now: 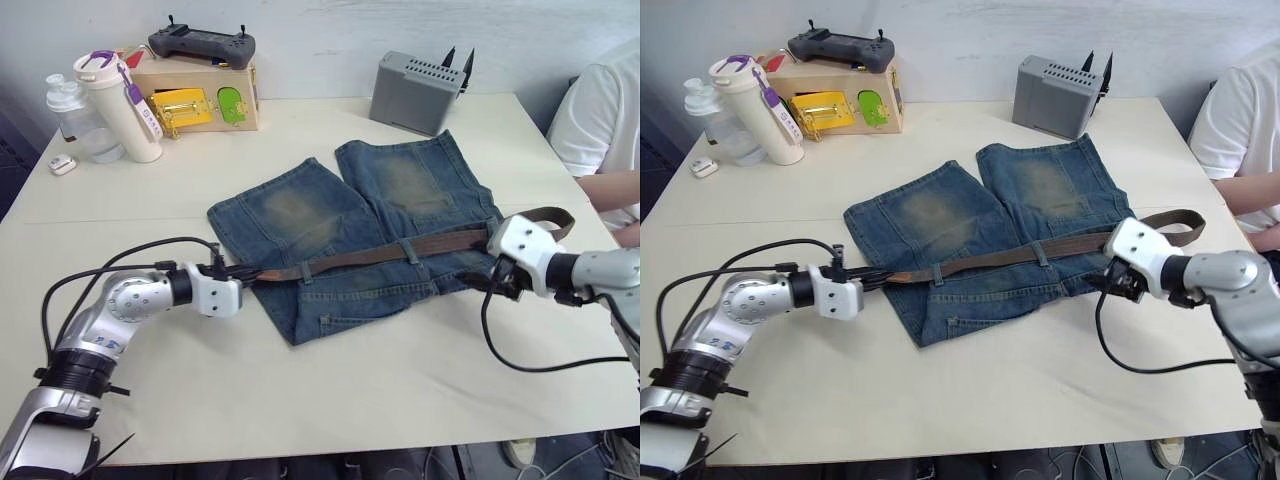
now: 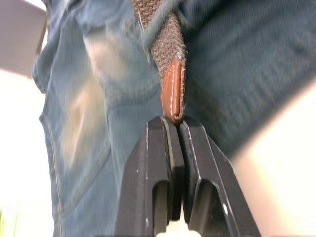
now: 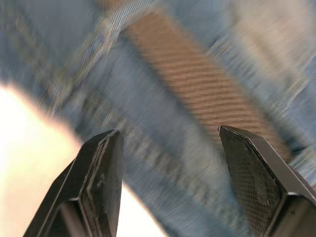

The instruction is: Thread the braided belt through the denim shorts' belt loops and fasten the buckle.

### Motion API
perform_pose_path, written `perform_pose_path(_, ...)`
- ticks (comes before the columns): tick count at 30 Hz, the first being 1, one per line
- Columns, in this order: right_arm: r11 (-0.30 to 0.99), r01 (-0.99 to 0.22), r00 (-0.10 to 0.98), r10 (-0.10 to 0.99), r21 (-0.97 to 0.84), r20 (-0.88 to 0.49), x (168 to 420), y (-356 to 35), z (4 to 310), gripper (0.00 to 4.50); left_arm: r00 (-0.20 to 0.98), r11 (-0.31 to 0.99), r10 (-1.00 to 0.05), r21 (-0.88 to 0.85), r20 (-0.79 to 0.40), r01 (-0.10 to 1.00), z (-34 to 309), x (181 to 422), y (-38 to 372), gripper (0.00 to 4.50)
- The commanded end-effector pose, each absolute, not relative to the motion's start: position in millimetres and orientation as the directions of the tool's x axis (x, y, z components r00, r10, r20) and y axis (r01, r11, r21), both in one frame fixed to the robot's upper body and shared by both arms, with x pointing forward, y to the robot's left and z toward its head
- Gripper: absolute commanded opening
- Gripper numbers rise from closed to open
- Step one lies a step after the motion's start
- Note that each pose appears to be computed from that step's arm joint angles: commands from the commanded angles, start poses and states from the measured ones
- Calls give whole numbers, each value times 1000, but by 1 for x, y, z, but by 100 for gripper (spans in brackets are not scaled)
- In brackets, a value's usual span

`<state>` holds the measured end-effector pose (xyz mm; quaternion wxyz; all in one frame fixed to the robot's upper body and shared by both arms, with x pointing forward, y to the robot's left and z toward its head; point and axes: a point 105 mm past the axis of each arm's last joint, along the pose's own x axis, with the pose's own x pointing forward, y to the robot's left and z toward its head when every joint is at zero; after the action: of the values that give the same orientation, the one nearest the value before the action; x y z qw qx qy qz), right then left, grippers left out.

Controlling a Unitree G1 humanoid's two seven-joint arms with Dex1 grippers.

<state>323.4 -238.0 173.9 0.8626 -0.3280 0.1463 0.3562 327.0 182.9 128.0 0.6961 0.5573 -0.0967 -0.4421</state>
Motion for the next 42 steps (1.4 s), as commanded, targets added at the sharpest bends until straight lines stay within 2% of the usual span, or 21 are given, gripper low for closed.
perform_pose_path(1, 553, -736, 676, 574, -389, -463, 318, -236, 195, 210, 624, 20, -710, 877, -326, 480, 141, 325, 192, 0)
perform_pose_path(3, 597, -718, 691, 552, -358, -466, 324, -241, 191, 99, 631, 36, -707, 876, -318, 481, 143, 323, 192, 0)
perform_pose_path(4, 621, -708, 697, 533, -337, -480, 327, -245, 184, 72, 635, 42, -706, 876, -315, 481, 144, 323, 193, 0)
perform_pose_path(5, 650, -698, 697, 518, -301, -496, 329, -251, 173, 22, 642, 61, -704, 875, -304, 481, 146, 323, 194, 0)
perform_pose_path(6, 673, -688, 696, 508, -271, -507, 331, -255, 164, 5, 648, 78, -703, 874, -293, 480, 148, 322, 194, 0)
perform_pose_path(11, 778, -602, 719, 431, -178, -546, 341, -276, 118, 5, 695, 133, -663, 870, -279, 475, 156, 317, 208, 0)
perform_pose_path(14, 796, -584, 717, 413, -160, -562, 341, -279, 108, 5, 735, 161, -610, 862, -296, 480, 154, 311, 228, 0)
perform_pose_path(25, 790, -589, 698, 393, -168, -599, 342, -282, 110, 5, 851, 269, -358, 830, -385, 489, 134, 261, 322, 0)
perform_pose_path(29, 778, -606, 686, 405, -166, -605, 343, -277, 112, 5, 859, 350, -258, 787, -442, 509, 111, 231, 357, 0)
perform_pose_path(37, 766, -619, 680, 413, -172, -606, 347, -274, 117, 5, 867, 435, -170, 754, -468, 492, 101, 199, 387, 0)
perform_pose_path(42, 763, -622, 680, 418, -173, -602, 349, -272, 117, 5, 878, 479, -159, 743, -451, 468, 103, 192, 392, 0)
